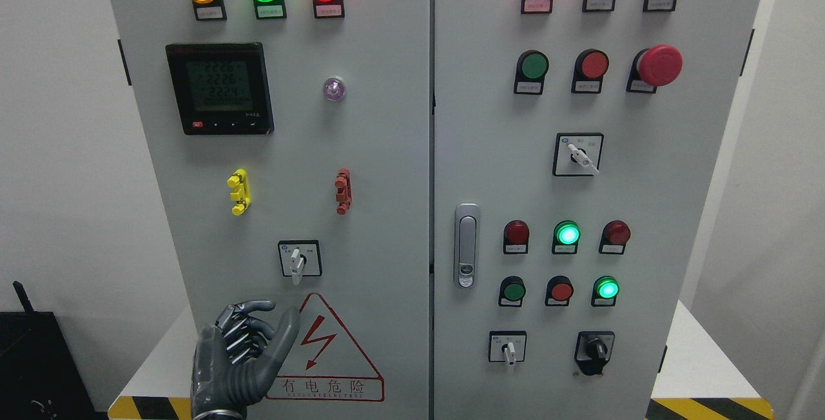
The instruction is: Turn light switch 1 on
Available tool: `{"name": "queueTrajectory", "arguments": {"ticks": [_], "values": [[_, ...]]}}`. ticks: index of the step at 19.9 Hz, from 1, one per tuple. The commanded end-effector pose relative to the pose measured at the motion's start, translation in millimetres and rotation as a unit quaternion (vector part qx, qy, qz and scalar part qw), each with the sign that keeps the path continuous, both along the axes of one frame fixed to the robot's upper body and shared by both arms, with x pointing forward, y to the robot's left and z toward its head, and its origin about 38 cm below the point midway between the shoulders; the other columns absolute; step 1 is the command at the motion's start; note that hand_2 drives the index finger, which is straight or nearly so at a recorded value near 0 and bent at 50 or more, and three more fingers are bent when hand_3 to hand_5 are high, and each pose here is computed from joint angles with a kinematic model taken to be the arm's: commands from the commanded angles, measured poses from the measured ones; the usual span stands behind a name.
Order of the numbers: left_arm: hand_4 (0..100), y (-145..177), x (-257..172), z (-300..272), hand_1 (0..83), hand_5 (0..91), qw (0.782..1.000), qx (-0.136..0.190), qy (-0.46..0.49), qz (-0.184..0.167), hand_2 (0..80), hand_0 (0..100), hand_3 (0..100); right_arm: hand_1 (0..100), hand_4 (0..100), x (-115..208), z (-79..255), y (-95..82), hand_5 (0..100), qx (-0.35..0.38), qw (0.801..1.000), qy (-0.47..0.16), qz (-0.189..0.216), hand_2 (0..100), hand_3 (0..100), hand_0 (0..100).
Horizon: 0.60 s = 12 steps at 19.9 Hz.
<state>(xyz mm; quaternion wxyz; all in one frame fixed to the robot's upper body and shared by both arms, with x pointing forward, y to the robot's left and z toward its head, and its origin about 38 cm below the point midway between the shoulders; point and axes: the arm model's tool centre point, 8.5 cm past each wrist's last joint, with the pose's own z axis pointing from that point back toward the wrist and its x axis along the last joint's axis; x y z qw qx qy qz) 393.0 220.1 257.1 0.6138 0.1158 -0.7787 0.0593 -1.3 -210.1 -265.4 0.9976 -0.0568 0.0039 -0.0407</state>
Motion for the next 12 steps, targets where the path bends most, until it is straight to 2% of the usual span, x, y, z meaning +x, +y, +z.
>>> {"name": "queueTrajectory", "arguments": {"ticks": [1,6,12], "values": [[90,-16.0,4.5,14.6,68.9,81.4,1.0,-0.003,-0.014,-0.014,46.4,8,83,0,0,-0.2,0.0,-0.1,0,0.0,1.0,0.0,0.0,0,0,31],[91,-15.8,7.9,21.4,69.2,81.3,1.0,-0.004,-0.008,0.003,46.6,8,84,0,0,-0.2,0.0,-0.1,0,0.0,1.0,0.0,0.0,0,0,31],[91,-15.9,10.7,22.6,69.2,81.4,1.0,-0.005,-0.007,0.005,46.9,10,84,0,0,-0.2,0.0,-0.1,0,0.0,1.0,0.0,0.0,0,0,31]]}}
